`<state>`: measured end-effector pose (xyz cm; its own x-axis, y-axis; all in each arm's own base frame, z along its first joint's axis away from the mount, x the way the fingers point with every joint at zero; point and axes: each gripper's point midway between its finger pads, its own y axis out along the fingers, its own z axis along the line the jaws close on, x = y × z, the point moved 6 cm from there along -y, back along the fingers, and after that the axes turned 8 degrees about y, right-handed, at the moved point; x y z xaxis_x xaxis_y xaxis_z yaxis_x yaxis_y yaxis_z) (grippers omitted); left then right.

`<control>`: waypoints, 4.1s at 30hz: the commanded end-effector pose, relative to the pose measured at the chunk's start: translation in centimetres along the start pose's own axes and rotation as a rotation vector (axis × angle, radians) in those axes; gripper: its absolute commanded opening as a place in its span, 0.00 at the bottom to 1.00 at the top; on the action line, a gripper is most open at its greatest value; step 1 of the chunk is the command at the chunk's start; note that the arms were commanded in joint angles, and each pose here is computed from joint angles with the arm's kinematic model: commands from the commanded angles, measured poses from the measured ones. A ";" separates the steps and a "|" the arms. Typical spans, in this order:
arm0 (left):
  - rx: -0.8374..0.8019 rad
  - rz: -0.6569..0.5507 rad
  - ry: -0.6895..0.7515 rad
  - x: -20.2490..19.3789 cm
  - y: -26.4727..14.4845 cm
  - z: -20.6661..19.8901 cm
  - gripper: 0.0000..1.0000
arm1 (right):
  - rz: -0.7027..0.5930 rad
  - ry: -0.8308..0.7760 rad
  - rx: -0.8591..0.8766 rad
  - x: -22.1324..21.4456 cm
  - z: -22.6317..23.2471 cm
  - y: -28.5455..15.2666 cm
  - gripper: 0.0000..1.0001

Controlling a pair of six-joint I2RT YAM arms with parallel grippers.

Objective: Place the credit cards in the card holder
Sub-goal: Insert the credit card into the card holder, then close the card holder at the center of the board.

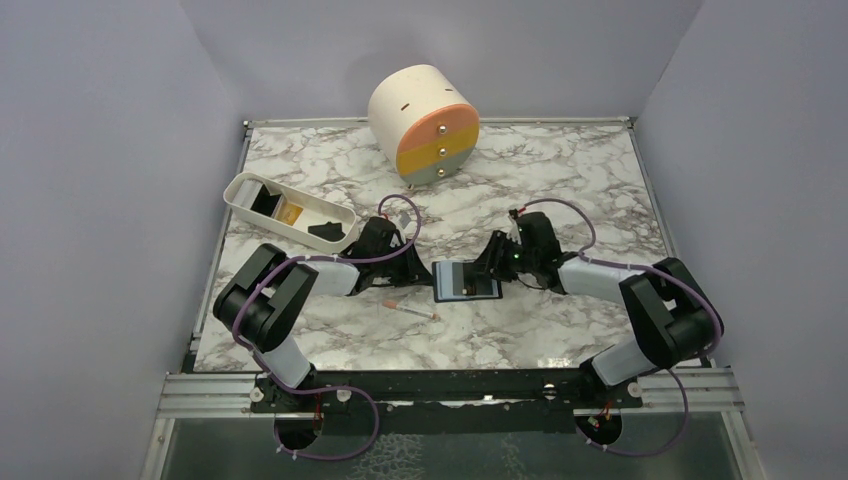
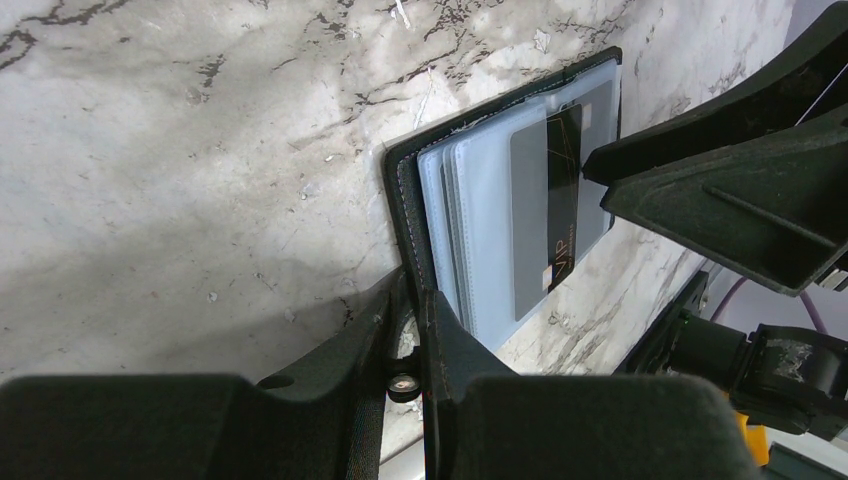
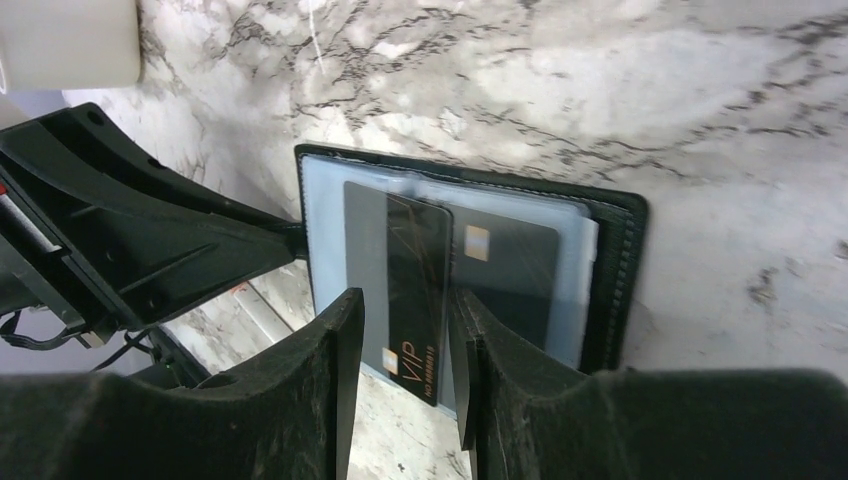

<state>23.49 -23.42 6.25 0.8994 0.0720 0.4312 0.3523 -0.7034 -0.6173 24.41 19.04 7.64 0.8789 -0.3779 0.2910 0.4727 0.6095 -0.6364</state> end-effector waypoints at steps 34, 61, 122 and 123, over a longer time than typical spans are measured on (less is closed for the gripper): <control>-0.008 -0.020 0.060 0.0 -0.5 -0.3 0.00 | -0.058 -0.176 -0.134 0.9 2.4 -1.7 0.60; -0.016 -0.021 0.068 0.1 -0.5 -0.5 0.00 | 0.008 -0.098 -0.021 -0.4 0.0 -1.0 0.91; -0.041 -0.024 0.040 0.7 0.2 -1.7 0.02 | 0.204 -0.089 0.288 -1.8 4.7 1.0 0.47; -0.043 -0.026 0.041 0.7 0.1 -1.7 0.05 | 0.204 -0.092 0.257 -1.9 4.5 1.3 0.46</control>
<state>23.10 -23.83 6.52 0.8941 0.0536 0.4446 0.3467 -0.7112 -0.6116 22.97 23.15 10.47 0.9578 -0.1747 0.2283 0.2605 0.8632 -0.4325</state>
